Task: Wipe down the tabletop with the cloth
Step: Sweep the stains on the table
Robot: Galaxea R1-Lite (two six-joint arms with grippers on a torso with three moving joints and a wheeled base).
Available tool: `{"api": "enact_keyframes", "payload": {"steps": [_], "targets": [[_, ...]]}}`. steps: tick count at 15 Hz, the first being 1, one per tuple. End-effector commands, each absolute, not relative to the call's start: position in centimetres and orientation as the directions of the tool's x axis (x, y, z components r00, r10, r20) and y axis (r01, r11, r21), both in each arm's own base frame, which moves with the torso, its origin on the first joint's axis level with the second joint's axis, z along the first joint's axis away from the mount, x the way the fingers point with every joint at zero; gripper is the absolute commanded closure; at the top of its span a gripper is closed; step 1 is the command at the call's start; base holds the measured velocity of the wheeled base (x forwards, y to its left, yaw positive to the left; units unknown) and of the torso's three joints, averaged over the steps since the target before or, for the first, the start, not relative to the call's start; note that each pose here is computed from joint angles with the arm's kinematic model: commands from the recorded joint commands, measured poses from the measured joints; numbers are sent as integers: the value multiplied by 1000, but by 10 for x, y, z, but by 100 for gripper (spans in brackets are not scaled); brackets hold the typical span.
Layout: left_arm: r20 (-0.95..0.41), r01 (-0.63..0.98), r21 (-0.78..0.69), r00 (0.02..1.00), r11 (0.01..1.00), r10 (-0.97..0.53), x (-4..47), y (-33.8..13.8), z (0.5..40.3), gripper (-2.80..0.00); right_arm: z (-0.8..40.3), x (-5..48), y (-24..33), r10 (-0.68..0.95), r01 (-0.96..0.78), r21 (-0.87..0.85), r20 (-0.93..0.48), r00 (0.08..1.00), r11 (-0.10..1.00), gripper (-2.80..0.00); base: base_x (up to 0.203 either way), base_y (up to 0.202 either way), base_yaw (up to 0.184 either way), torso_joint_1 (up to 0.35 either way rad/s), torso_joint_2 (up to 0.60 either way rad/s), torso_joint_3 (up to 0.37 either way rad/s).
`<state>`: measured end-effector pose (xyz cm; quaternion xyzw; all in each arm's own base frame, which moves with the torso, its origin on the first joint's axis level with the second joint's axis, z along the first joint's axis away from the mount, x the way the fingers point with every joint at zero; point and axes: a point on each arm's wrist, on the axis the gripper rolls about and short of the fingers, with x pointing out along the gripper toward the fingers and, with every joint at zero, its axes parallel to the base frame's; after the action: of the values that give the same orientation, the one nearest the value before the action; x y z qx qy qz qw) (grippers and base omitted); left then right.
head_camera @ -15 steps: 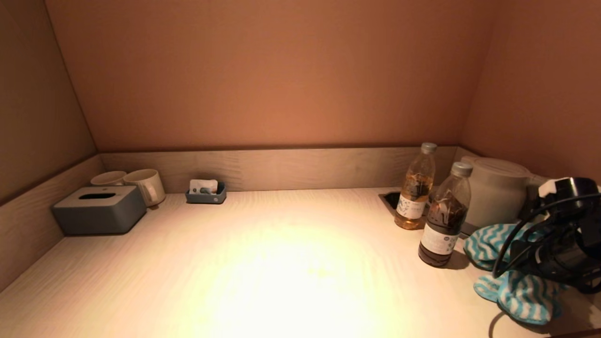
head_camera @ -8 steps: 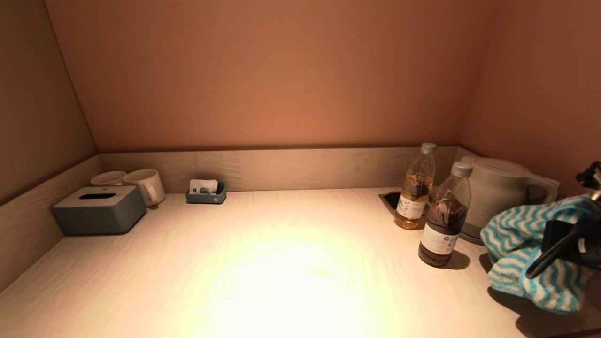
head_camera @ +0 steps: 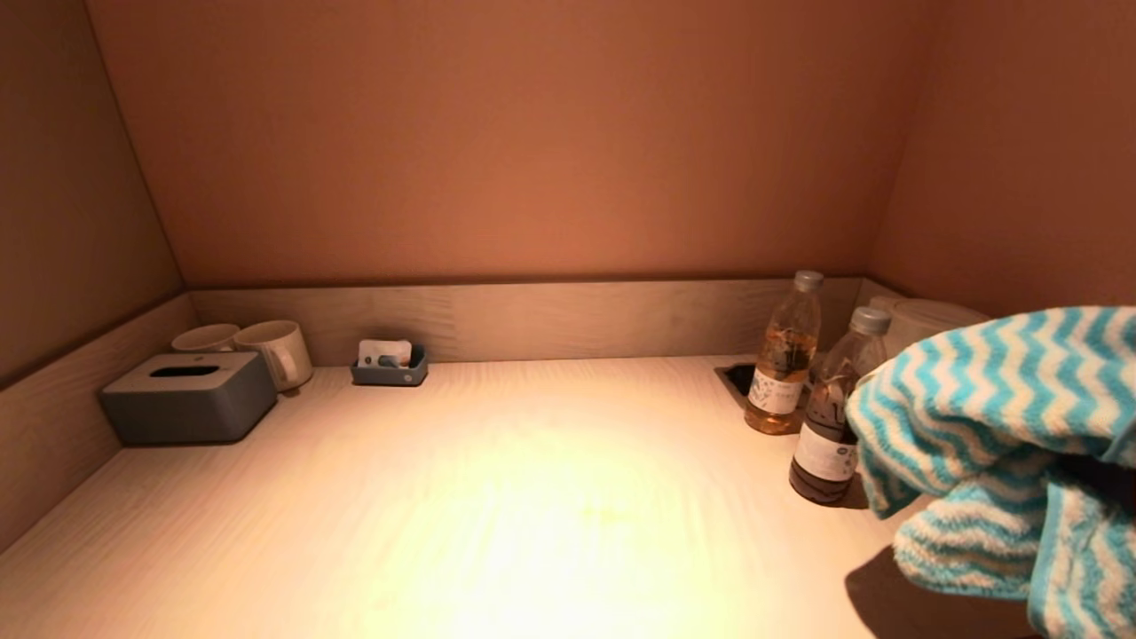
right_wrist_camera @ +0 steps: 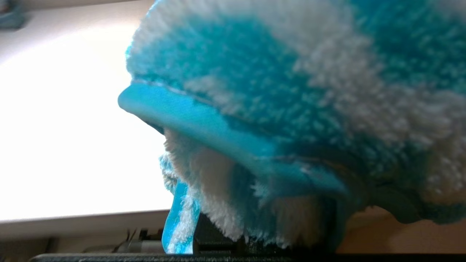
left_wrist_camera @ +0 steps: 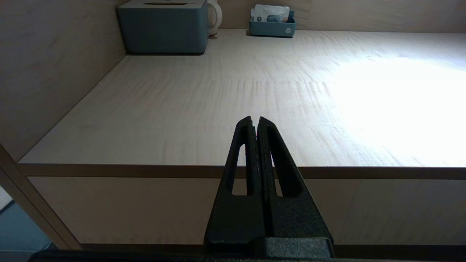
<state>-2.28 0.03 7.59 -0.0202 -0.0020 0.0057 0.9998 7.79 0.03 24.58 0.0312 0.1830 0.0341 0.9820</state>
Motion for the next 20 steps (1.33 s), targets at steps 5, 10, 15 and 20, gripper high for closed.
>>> {"api": "enact_keyframes", "payload": {"steps": [5, 10, 15, 20], "targets": [[5, -12, -41, 1000, 999, 12, -23, 0, 76, 0, 246, 79, 17, 374, -365, 92, -333, 865, 926, 0, 0, 0, 0, 0, 0, 0], [5, -12, -41, 1000, 999, 12, -23, 0, 76, 0, 238, 147, 30, 394, -382, 117, -415, 820, 917, 0, 0, 0, 0, 0, 0, 0], [5, -12, -41, 1000, 999, 12, -23, 0, 76, 0, 233, 196, 39, 393, -375, 135, -469, 791, 917, 0, 0, 0, 0, 0, 0, 0], [5, -12, -41, 1000, 999, 12, -23, 0, 76, 0, 232, 224, 48, 403, -386, 140, -493, 772, 912, 0, 0, 0, 0, 0, 0, 0]]}}
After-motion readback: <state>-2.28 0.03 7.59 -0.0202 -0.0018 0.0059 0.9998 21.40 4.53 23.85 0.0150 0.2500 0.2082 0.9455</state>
